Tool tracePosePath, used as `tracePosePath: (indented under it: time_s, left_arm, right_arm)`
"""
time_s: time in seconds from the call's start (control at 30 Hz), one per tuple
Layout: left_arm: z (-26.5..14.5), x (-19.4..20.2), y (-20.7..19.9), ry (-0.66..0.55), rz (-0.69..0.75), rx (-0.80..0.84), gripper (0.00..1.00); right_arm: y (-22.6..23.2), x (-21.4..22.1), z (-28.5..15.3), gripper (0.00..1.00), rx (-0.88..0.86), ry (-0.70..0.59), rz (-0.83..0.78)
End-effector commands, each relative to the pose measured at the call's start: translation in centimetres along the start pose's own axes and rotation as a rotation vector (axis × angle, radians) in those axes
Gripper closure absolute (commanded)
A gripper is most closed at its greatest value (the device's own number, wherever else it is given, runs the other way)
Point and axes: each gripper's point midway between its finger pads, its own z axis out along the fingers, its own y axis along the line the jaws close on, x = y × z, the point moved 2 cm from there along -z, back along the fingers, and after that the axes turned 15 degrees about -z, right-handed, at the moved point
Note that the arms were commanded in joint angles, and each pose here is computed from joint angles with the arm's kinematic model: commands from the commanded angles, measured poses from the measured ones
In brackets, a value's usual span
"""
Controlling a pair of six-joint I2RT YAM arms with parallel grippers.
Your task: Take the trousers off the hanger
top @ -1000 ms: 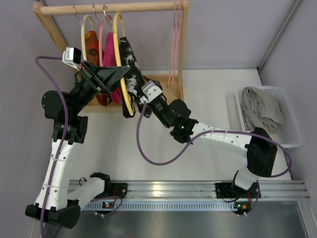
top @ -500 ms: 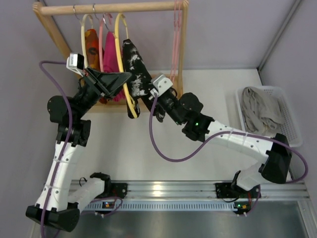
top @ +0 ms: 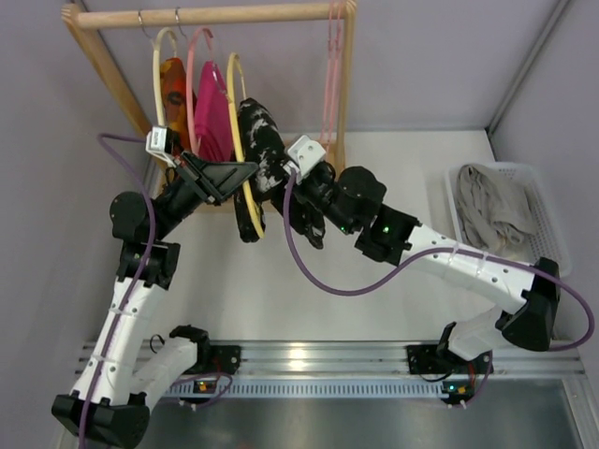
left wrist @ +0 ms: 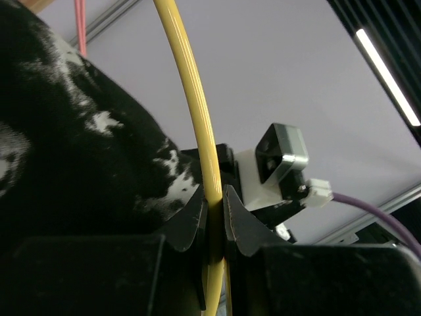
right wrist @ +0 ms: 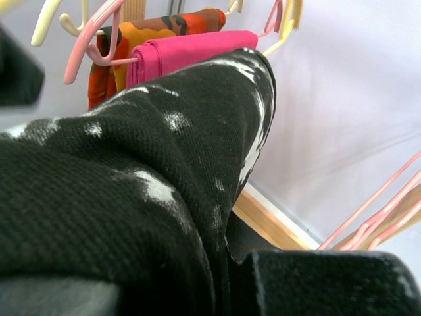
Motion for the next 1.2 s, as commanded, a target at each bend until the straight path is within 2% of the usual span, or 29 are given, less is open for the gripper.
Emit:
tracePosePath:
  time_s: [0.0, 0.3, 0.83, 1.0, 1.17]
  left_arm:
    - [-0.6, -0.5, 2.4, -0.044, 0.100, -0.061, 1.00]
    - [-1.9, -0.2, 6.8, -0.061, 0.088, -0.187, 1.00]
    - [-3.5, 1.3, 10.6, 0.008, 0.103, -0.285, 1.00]
    - [-3.9, 2.4, 11.1, 0.075, 0.112, -0.280, 1.00]
    - [-3.8, 2.5, 11.0, 0.092, 0.120, -0.275, 1.00]
  right_arm:
    - [-12.0, -13.9, -5.6, 1.00, 0.289, -0.400, 0.183]
    - [-15.8, -17.6, -8.4, 1.00, 0.360, -0.480, 0.194]
    - [-23.3, -22.2, -15.7, 1.00, 0.547, -0.606, 0.209]
    - [-27.7, -20.4, -19.8, 1.00, 0.683, -0.565, 0.246]
    - [-30.5, -16.1, -24.6, 1.00, 0.859, -0.438, 0.196]
